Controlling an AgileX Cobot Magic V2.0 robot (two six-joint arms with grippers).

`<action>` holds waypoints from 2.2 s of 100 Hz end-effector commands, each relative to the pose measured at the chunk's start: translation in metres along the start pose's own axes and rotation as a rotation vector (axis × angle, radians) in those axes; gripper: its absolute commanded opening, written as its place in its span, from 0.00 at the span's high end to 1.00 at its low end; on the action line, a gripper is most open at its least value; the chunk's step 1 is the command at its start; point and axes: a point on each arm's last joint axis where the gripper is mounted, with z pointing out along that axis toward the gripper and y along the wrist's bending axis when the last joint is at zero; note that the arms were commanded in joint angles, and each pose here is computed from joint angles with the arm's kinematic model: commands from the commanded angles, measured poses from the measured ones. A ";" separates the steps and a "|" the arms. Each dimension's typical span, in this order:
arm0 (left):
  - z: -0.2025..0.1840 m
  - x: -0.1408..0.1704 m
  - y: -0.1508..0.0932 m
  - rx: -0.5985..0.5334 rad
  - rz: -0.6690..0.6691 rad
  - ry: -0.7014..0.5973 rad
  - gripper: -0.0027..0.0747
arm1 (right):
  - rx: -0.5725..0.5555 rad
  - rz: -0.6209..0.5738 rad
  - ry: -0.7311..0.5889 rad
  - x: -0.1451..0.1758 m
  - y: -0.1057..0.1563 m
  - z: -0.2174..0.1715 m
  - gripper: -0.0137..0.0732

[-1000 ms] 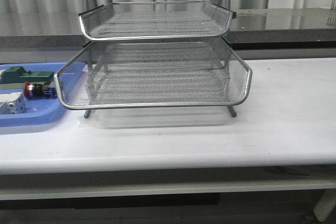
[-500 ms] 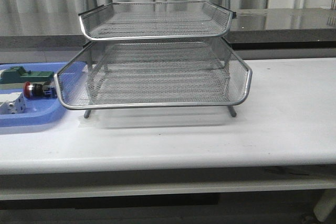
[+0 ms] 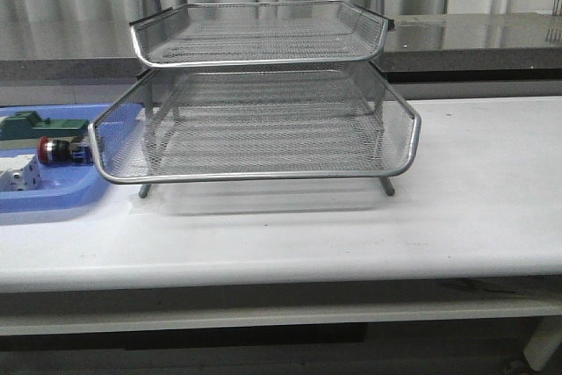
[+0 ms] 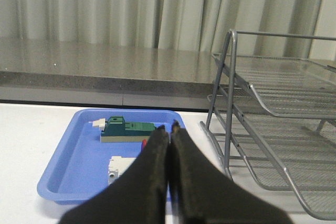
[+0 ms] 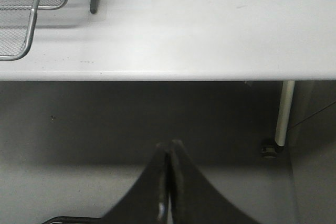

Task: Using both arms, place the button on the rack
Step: 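Move the left gripper over the red push button in the blue tray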

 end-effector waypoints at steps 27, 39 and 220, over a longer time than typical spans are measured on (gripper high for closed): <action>0.054 -0.089 -0.011 -0.002 -0.025 0.151 0.99 | 0.002 -0.003 -0.090 -0.012 0.000 -0.008 0.92; 0.086 -0.107 -0.014 -0.005 -0.024 0.277 0.99 | 0.002 -0.003 -0.090 -0.012 0.000 -0.008 0.92; 0.270 -0.111 -0.011 0.044 0.333 0.769 0.17 | 0.002 -0.003 -0.090 -0.012 0.000 -0.008 0.92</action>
